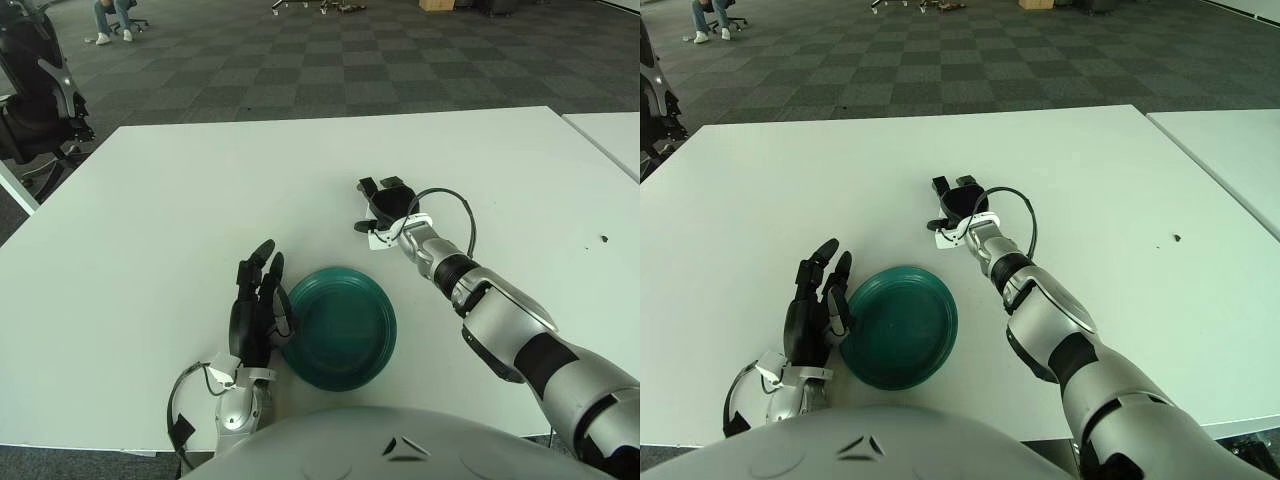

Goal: Put the charger into the plate.

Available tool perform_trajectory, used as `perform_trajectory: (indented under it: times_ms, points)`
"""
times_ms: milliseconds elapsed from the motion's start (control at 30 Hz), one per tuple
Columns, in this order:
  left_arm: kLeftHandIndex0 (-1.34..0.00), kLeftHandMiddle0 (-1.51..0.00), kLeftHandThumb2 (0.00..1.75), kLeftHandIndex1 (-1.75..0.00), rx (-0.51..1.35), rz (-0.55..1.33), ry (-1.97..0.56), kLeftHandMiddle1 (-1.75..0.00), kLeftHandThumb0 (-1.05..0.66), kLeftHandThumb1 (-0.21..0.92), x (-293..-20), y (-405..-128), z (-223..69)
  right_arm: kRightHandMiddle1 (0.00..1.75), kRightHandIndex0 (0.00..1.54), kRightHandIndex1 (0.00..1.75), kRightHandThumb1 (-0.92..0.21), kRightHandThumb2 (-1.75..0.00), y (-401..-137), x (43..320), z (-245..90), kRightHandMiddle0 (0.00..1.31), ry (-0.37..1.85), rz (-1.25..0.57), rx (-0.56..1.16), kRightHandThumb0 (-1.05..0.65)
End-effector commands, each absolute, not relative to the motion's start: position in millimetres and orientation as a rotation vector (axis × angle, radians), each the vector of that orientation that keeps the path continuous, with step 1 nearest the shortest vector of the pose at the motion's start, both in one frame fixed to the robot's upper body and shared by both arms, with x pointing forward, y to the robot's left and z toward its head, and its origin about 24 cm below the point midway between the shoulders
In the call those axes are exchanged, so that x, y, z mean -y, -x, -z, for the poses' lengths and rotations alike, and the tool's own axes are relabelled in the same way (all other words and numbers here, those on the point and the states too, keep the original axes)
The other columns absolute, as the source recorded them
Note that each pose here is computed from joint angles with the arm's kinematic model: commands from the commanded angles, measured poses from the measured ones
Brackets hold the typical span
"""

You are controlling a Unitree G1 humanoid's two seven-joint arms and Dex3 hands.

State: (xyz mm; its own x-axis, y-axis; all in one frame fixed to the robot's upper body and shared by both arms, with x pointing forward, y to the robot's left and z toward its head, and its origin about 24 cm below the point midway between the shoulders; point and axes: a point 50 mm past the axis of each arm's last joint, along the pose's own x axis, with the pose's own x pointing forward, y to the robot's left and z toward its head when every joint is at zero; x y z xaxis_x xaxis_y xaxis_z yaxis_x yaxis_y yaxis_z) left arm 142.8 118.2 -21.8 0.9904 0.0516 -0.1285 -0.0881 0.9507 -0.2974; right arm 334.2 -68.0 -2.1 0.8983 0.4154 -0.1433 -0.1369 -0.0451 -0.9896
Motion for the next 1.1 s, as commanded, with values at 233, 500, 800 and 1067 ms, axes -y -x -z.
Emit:
perform_trajectory:
  times_ms: [233,500,800,1067]
  points:
    - [0.0,-0.41,0.94,-0.88,-0.227,-0.073,0.363,-0.02,-0.84,0.92,-101.6,-143.7,40.4,1.66,0.38,1.59,-0.92,-0.53,-264.2,91.4,84.9,0.2,1.544,-0.684,-0.117,-0.41]
    - [-0.01,-0.43,0.92,-0.89,-0.226,-0.077,0.366,-0.02,-0.83,0.92,-101.9,-143.4,40.4,1.74,0.41,1.74,-0.89,-0.56,-262.5,92.0,85.4,0.22,1.521,-0.663,-0.107,-0.36]
    - [-0.02,-0.45,0.92,-0.9,-0.224,-0.068,0.368,-0.03,-0.85,0.92,-101.4,-143.1,40.2,1.75,0.54,1.75,-0.9,-0.54,-265.4,93.4,82.4,0.22,1.491,-0.652,-0.092,-0.36]
    - [-0.02,-0.46,0.93,-0.89,-0.226,-0.07,0.353,-0.03,-0.85,0.92,-101.4,-144.2,40.7,1.75,0.67,1.75,-0.81,-0.68,-280.0,94.9,70.0,0.27,1.464,-0.603,-0.066,-0.37]
